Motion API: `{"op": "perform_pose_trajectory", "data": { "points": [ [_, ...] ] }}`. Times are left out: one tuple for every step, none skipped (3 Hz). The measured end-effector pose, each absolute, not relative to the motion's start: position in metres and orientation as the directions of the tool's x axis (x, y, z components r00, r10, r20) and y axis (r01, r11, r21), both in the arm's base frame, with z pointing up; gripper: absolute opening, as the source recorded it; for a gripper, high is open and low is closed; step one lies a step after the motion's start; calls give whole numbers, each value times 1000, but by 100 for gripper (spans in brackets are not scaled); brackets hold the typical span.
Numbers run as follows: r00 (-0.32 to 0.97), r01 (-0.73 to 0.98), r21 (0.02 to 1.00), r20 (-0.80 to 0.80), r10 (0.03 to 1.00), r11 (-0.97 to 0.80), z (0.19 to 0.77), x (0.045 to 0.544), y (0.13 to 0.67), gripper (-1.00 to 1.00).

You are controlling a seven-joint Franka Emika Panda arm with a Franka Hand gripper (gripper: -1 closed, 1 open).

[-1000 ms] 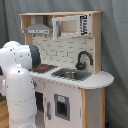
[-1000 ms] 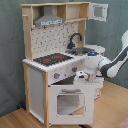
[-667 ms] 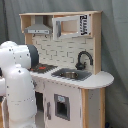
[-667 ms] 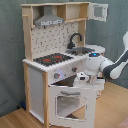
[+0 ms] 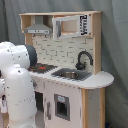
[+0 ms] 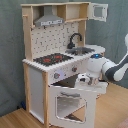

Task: Play with the kitchen

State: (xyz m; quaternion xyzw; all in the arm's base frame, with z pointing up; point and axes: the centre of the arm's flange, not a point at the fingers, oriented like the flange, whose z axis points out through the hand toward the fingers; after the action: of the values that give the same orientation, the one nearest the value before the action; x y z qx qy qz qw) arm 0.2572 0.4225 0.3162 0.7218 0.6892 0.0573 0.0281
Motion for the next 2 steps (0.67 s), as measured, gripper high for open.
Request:
{"op": "perform_pose_trajectory", "data": {
  "points": [
    [124,985,113,54,991,-129,315,244,430,-100],
    [196,973,108,62,979,-202,314,231,437,-100]
  ]
}}
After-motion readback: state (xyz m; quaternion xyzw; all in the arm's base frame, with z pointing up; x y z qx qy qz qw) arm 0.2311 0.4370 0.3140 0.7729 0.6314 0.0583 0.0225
